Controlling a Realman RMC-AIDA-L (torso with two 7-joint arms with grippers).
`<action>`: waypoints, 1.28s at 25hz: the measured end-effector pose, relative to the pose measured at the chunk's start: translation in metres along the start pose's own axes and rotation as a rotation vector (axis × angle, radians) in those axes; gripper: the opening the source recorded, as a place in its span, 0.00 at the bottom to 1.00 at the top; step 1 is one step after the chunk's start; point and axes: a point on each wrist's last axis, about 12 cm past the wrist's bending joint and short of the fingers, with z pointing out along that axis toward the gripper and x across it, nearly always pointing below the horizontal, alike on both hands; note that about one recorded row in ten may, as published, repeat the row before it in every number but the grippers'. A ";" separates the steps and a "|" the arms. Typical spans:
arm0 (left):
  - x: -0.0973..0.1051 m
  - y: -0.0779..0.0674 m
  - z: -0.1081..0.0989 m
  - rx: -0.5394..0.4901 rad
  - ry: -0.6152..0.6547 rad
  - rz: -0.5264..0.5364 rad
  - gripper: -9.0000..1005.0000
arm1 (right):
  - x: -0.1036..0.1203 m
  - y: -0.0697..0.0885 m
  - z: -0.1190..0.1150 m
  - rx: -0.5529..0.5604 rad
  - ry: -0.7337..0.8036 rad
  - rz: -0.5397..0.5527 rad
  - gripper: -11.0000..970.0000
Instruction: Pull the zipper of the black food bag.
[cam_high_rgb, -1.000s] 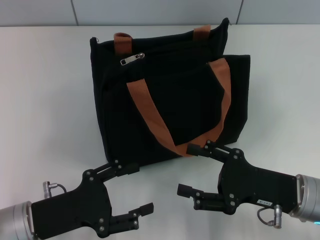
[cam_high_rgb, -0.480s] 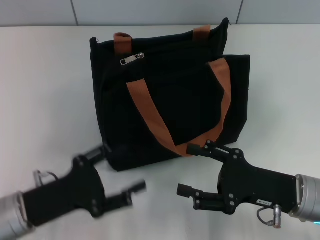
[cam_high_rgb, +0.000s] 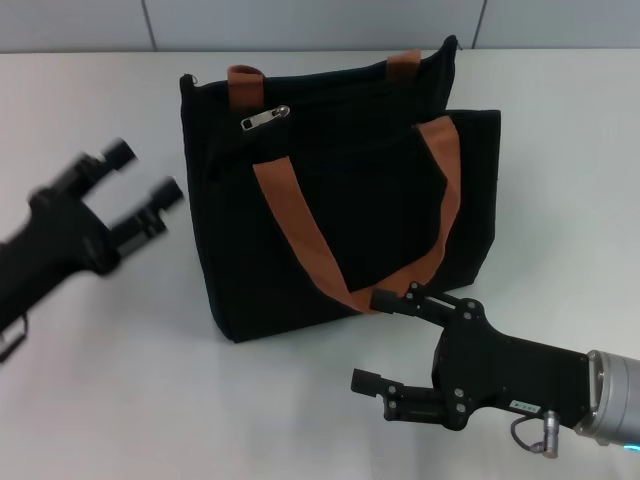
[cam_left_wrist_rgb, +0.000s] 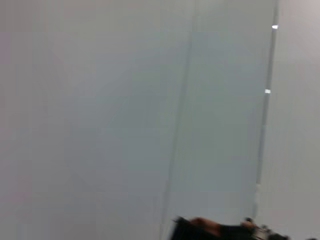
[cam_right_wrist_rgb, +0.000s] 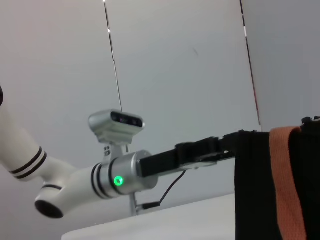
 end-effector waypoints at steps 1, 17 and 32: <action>-0.003 0.005 0.002 -0.009 0.003 -0.002 0.80 | 0.000 0.000 0.000 0.000 0.000 0.000 0.86; -0.029 0.029 0.065 0.178 0.264 0.014 0.80 | -0.002 -0.004 0.002 0.004 -0.002 -0.010 0.86; -0.034 0.032 0.074 0.152 0.210 0.029 0.58 | -0.002 -0.007 0.002 0.032 0.002 -0.011 0.86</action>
